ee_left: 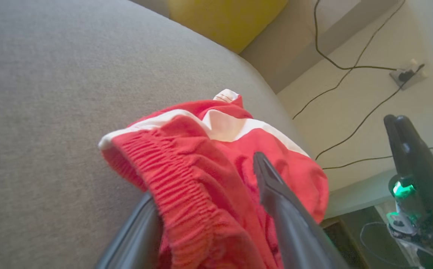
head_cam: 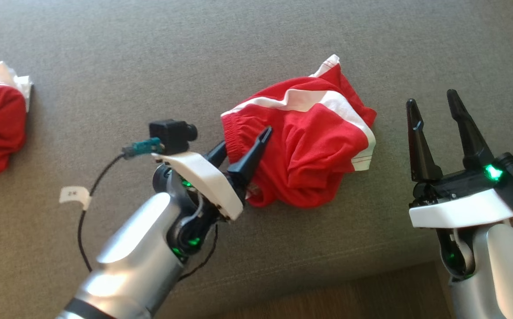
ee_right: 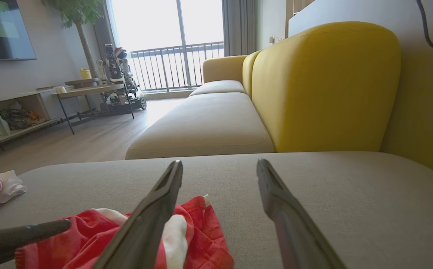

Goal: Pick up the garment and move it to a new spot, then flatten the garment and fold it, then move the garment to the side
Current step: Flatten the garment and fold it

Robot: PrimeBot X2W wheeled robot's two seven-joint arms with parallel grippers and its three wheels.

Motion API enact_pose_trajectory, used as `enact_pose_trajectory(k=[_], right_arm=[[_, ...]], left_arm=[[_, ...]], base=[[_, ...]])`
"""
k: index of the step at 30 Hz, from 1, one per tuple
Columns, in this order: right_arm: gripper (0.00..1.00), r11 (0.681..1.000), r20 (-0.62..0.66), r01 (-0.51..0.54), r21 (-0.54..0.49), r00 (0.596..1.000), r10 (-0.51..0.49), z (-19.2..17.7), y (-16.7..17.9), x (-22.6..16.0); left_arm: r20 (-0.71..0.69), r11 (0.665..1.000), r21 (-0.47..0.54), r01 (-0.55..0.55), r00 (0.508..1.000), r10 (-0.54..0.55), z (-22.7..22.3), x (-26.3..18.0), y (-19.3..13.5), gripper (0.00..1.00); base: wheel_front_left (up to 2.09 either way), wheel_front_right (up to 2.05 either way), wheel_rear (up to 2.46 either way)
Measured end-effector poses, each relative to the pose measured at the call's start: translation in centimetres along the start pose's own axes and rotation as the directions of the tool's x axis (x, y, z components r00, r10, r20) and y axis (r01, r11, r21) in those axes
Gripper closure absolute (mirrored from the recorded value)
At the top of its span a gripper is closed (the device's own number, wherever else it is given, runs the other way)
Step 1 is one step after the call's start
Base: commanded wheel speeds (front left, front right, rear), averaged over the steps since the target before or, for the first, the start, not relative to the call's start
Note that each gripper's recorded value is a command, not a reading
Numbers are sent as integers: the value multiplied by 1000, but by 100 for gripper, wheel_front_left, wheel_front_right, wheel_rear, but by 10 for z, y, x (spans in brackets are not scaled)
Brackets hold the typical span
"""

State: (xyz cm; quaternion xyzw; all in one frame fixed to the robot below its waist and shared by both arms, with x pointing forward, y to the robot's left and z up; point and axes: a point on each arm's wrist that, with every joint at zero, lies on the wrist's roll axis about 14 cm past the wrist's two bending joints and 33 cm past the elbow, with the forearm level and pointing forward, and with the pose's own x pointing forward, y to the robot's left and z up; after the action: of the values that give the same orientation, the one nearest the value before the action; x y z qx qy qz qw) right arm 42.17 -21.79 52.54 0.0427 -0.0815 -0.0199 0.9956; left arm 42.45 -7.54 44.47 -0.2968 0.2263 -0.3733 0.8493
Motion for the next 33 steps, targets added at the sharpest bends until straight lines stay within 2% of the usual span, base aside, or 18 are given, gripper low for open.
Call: enact_pose_trajectory(k=[4,16,17,18,19,23,27,30,33], right_arm=[[0,1000,-5,9,-14,1000,-9,0,-4,-3],[0,999,-7,27,-29,1000,-28,4,-11,-12],[0,999,-7,30,-31,1000,-31,4,-12,-13],[0,999,-7,33,-33,999,-34,4,-13,-13],[0,999,-8,36,-34,999,-36,4,-14,-13],[0,999,-4,43,-30,999,-43,6,-16,-15],[0,999,12,38,-22,999,-38,12,-14,-16],[0,999,25,32,-14,999,-32,16,-11,-16],[0,1000,31,25,-10,999,-25,18,-9,-15]], left_arm=[[-4,996,-72,-55,998,55,3,4,16,0],[-28,979,-131,-155,988,153,14,29,40,0],[-33,978,-129,-164,986,161,13,30,42,23],[-34,978,-127,-167,986,164,12,31,43,73],[-22,979,-118,-166,986,165,14,32,44,100],[103,993,-19,-120,987,121,45,42,35,100],[237,994,103,-19,972,-6,93,53,-2,100],[313,971,227,71,939,-142,129,55,-45,100],[351,925,344,160,892,-285,151,48,-90,100]], base=[[0,0,0],[0,0,0],[0,0,0],[0,0,0],[0,0,0],[0,0,0],[0,0,0],[0,0,0],[0,0,0]])
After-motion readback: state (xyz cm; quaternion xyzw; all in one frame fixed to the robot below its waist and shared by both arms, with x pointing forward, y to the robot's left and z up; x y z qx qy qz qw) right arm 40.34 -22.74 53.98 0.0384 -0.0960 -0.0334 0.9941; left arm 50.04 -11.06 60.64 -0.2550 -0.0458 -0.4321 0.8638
